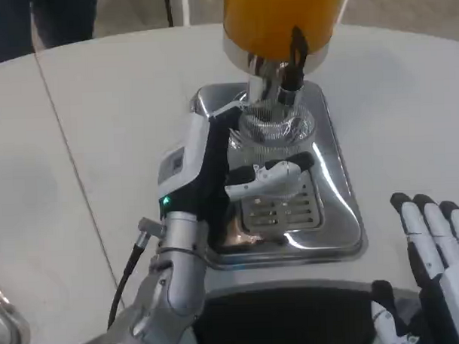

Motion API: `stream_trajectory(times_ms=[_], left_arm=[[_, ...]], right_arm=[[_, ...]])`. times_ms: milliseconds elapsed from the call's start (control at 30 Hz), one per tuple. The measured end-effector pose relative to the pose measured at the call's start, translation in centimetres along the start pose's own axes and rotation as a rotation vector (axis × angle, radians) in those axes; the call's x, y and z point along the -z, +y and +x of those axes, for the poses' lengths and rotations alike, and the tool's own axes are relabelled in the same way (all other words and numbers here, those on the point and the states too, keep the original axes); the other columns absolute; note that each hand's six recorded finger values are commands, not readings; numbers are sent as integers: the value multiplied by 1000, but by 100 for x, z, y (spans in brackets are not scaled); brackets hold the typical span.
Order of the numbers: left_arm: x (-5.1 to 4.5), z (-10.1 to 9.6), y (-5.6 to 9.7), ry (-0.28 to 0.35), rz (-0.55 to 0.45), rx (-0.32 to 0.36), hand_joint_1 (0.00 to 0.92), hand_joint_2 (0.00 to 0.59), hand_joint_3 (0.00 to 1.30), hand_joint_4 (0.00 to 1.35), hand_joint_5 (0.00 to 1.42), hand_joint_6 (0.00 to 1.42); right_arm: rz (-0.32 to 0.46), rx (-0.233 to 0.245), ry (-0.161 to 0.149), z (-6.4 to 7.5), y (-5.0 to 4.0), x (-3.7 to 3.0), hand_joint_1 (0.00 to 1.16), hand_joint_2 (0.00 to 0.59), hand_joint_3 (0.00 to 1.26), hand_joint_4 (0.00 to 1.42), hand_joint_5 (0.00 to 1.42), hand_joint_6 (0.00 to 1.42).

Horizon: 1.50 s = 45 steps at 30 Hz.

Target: Grasp the cup under the faucet to collect the drink, then remove the cup.

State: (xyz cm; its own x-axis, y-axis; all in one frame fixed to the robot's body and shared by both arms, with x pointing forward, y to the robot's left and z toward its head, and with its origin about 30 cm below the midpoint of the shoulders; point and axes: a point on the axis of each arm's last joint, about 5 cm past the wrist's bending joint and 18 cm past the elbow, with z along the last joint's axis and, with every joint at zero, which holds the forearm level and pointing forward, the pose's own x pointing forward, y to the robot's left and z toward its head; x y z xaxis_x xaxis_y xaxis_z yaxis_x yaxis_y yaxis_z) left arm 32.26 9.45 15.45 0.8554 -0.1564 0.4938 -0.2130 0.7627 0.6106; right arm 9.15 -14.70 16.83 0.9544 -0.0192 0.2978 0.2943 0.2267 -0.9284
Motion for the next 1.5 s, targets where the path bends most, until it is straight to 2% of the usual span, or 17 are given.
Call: stream_trajectory(times_ms=[233,433,500,533,600,667,867,933,1033,1200,1433,1500], left_arm=[[57,-49,-31,14,3,23,512,96,1000,1219,1409,1424],[71,-61,-37,5,15,1,509,101,879,1081,1292,1424],[72,-62,-39,5,17,-7,492,103,782,974,1203,1396],[72,-60,-40,4,19,-8,483,94,709,868,1125,1314],[70,-55,-42,2,23,-5,452,84,558,699,1003,1258],[66,-43,-42,-2,28,0,436,77,459,585,940,1206],[42,-16,-41,-30,37,13,416,69,371,482,819,1094],[44,-14,-32,-37,36,13,412,66,344,439,776,1008],[38,1,-22,-46,32,11,408,65,323,418,760,988],[35,6,-18,-51,30,10,413,67,302,392,750,971],[40,9,-4,-55,32,6,407,62,224,284,660,854],[46,22,40,-71,40,-5,407,62,213,269,649,826]], right_arm=[[3,4,-9,37,-8,-7,215,586,24,0,0,65],[5,3,-13,52,-13,-10,213,586,24,0,0,65],[4,1,-12,50,-12,-8,212,586,24,0,0,65],[4,-1,-9,46,-12,-3,212,586,24,0,0,65],[0,-3,-3,42,-13,7,212,586,24,0,0,65],[-3,-3,0,42,-15,15,211,586,24,0,0,65],[-2,6,-5,59,-18,12,210,586,24,0,0,65],[4,5,-12,62,-14,-2,208,586,24,0,0,65],[11,2,-18,61,-9,-16,204,586,24,0,0,65],[10,-8,-10,61,-14,6,198,586,24,0,0,65],[26,-11,0,54,-22,24,190,586,24,0,0,65],[32,-10,2,55,-21,22,187,586,24,0,0,65]])
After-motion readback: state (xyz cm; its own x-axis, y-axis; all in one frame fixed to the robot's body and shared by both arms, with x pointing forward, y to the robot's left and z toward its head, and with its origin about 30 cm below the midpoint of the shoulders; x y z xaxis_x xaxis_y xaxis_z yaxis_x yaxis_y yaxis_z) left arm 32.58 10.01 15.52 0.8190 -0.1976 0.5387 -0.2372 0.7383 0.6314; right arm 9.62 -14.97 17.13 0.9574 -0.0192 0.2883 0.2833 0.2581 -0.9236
